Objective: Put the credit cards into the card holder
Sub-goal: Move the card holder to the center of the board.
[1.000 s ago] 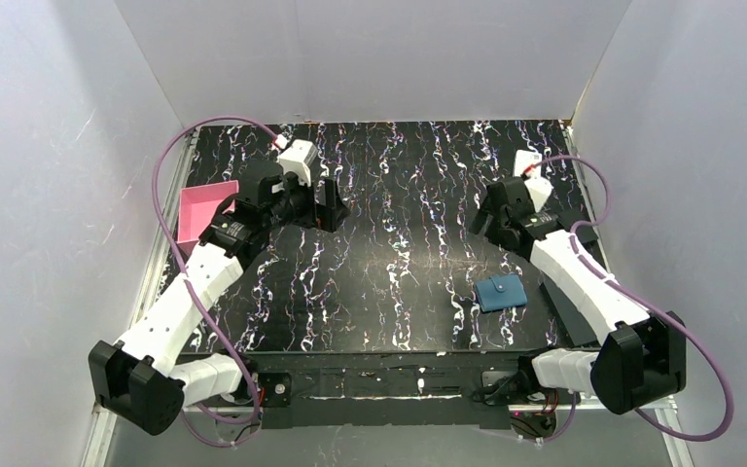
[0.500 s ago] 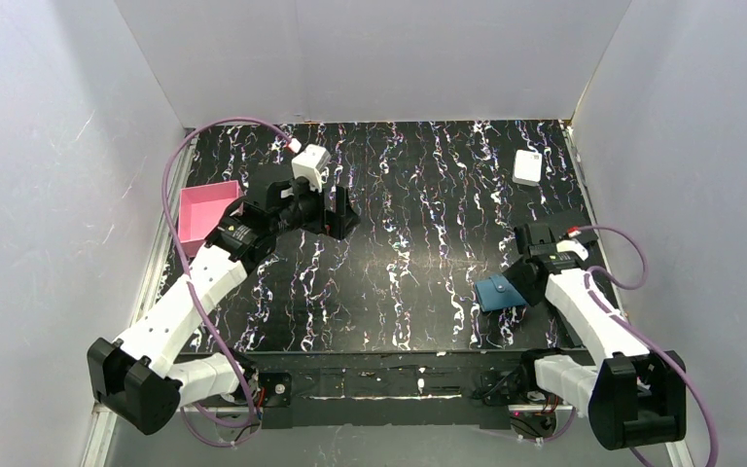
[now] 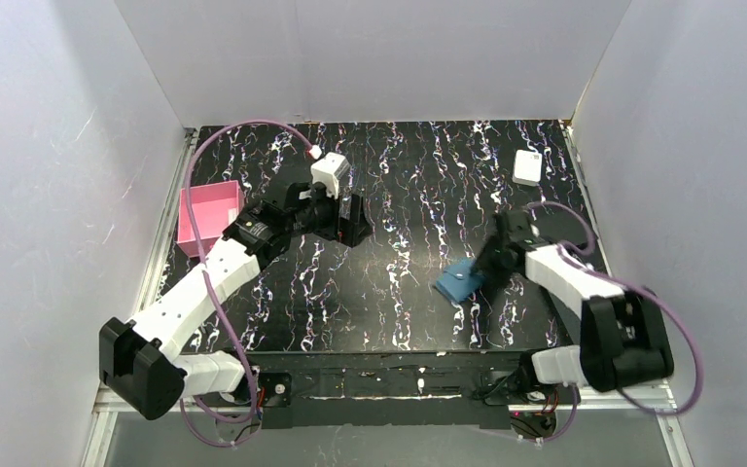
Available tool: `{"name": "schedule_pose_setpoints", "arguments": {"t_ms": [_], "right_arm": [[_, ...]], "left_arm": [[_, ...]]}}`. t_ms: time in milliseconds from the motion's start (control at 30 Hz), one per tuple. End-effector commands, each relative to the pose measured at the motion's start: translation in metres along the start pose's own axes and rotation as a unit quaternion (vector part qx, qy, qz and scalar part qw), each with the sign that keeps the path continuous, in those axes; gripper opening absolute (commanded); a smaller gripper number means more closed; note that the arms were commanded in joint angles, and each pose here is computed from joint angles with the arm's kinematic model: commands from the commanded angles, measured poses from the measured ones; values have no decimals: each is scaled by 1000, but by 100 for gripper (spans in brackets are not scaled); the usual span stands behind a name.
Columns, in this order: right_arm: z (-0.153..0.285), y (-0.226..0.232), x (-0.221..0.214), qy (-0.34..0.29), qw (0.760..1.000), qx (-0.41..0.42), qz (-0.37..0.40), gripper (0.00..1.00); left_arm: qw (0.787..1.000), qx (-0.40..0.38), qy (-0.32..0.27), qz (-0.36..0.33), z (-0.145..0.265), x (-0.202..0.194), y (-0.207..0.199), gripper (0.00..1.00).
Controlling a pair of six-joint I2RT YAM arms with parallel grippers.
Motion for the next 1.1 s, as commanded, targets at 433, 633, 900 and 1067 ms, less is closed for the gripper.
{"name": "schedule_pose_setpoints", "arguments": {"t_ms": [433, 633, 900, 1067], "right_arm": [[10, 88, -6, 5, 952, 233, 200, 70], [7, 92, -13, 9, 946, 281, 162, 69], [-9, 93, -20, 34, 943, 301, 141, 59], [-13, 91, -22, 33, 947, 291, 132, 55]], "left_arm": [[978, -2, 165, 125, -63, -52, -12, 76], [936, 29, 289, 197, -110, -85, 3, 57], [927, 80, 312, 192, -131, -99, 20, 46], [912, 101, 337, 212, -143, -111, 27, 36]]}}
Point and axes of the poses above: each gripper's point midway between its finger pads, its own z axis back along the fingers, its own y axis along the line the jaws close on, x = y × z, the point moved 9 cm from there along z, back along the fingers, and after that the axes turned 15 degrees about z, right-handed, at the moved point
